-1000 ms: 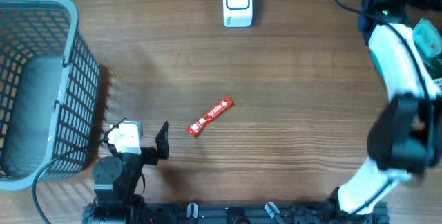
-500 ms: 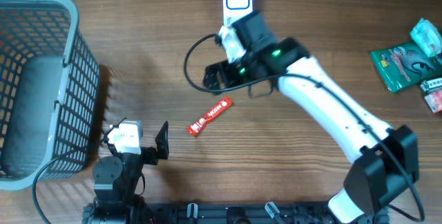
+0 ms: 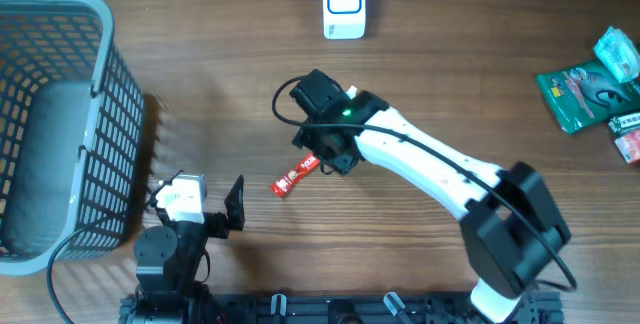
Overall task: Scan the item barcode
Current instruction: 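Lower the right gripper onto the red Nestlé bar and grasp it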
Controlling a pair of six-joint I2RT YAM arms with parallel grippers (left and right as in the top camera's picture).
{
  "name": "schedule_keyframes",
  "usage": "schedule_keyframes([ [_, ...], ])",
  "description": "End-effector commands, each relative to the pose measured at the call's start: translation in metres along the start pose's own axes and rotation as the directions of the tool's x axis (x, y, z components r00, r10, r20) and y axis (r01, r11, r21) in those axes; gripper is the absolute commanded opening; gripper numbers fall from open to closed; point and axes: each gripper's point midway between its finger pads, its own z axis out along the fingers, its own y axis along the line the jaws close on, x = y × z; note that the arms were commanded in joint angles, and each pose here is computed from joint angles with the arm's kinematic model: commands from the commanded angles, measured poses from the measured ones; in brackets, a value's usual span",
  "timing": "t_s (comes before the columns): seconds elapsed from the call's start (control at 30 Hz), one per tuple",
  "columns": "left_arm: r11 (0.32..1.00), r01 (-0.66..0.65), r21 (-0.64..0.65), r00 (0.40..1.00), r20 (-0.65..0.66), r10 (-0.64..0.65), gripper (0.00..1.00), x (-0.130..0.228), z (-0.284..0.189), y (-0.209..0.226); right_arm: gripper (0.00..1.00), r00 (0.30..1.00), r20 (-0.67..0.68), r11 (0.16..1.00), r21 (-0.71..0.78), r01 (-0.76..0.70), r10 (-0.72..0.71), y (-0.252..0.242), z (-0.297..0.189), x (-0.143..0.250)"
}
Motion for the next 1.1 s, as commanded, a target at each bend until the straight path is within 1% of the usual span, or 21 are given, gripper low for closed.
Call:
schedule_keyframes([
  [0.0,1.0,-0.016,0.017,1.0,0.002,0.016,1.0,0.0,0.0,-0.003,0.59,0.991,-0.086,0.993,0.065,-0.099,0.105,-0.01,0.038,0.014],
  [0.17,1.0,-0.016,0.017,1.0,0.002,0.016,1.0,0.0,0.0,-0.003,0.58,0.975,-0.147,0.979,0.146,-0.144,0.166,-0.025,0.068,0.025],
  [0.33,1.0,-0.016,0.016,1.0,0.002,0.016,1.0,0.0,0.0,-0.003,0.57,0.979,-0.117,0.971,0.191,-0.145,0.169,-0.038,0.084,0.021],
  [0.37,1.0,-0.016,0.016,1.0,0.002,0.016,1.0,0.0,0.0,-0.003,0.53,0.981,-0.101,0.968,0.205,-0.144,0.168,-0.041,0.088,0.019],
  [0.4,1.0,-0.016,0.016,1.0,0.002,0.016,1.0,0.0,0.0,-0.003,0.41,0.981,-0.094,0.966,0.214,-0.145,0.168,-0.044,0.091,0.018],
  [0.47,1.0,-0.016,0.017,1.0,0.002,0.016,1.0,0.0,0.0,-0.003,0.12,0.983,-0.085,0.961,0.237,-0.141,0.165,-0.05,0.101,0.017],
  [0.5,1.0,-0.016,0.017,1.0,0.002,0.016,1.0,0.0,0.0,-0.003,0.05,0.984,-0.079,0.959,0.25,-0.135,0.159,-0.054,0.105,0.016],
  [0.57,1.0,-0.016,0.017,1.0,0.002,0.016,1.0,0.0,0.0,-0.003,0.05,0.992,-0.081,0.961,0.268,-0.076,0.101,-0.06,0.106,0.014],
  [0.6,1.0,-0.016,0.017,1.0,0.002,0.016,1.0,0.0,0.0,-0.003,0.05,0.991,-0.086,0.954,0.29,-0.076,0.105,-0.065,0.103,0.016],
  [0.67,1.0,-0.016,0.017,1.0,0.002,0.016,1.0,0.0,0.0,-0.003,0.05,0.97,-0.1,0.905,0.393,-0.165,0.22,-0.084,0.082,0.025],
  [0.7,1.0,-0.016,0.017,1.0,0.002,0.016,1.0,0.0,0.0,-0.003,0.05,0.947,-0.106,0.861,0.457,-0.225,0.303,-0.093,0.063,0.029],
  [0.77,1.0,-0.016,0.017,1.0,0.002,0.016,1.0,0.0,0.0,-0.003,0.04,0.904,-0.173,0.807,0.537,-0.245,0.39,-0.104,0.027,0.036],
  [0.8,1.0,-0.016,0.016,1.0,0.002,0.016,1.0,0.0,0.0,-0.003,0.05,0.886,-0.219,0.794,0.563,-0.227,0.408,-0.108,0.011,0.04],
  [0.83,1.0,-0.016,0.016,1.0,0.002,0.016,1.0,0.0,0.0,-0.003,0.07,0.86,-0.323,0.812,0.56,-0.163,0.396,-0.11,-0.006,0.046],
  [0.87,1.0,-0.016,0.017,1.0,0.002,0.016,1.0,0.0,0.0,-0.003,0.07,0.824,-0.44,0.851,0.516,-0.093,0.357,-0.107,-0.017,0.053],
  [0.9,1.0,-0.016,0.017,1.0,0.002,0.016,1.0,0.0,0.0,-0.003,0.07,0.77,-0.563,0.897,0.441,-0.025,0.299,-0.101,-0.027,0.061],
  [0.93,1.0,-0.016,0.017,1.0,0.002,0.016,1.0,0.0,0.0,-0.003,0.04,0.709,-0.661,0.931,0.365,0.018,0.246,-0.097,-0.038,0.067],
  [0.97,1.0,-0.016,0.017,1.0,0.002,0.016,1.0,0.0,0.0,-0.003,0.05,0.631,-0.746,0.955,0.295,0.03,0.211,-0.092,-0.052,0.074],
  [1.0,1.0,-0.016,0.017,1.0,0.002,0.016,1.0,0.0,0.0,-0.003,0.04,0.573,-0.783,0.952,0.305,0.012,0.243,-0.093,-0.065,0.079],
  [1.03,1.0,-0.016,0.017,1.0,0.002,0.016,1.0,0.0,0.0,-0.003,0.04,0.54,-0.804,0.956,0.293,-0.004,0.249,-0.092,-0.072,0.081],
  [1.07,1.0,-0.016,0.016,1.0,0.002,0.016,1.0,0.0,0.0,-0.003,0.04,0.5,-0.844,0.977,0.211,-0.02,0.193,-0.081,-0.077,0.085],
])
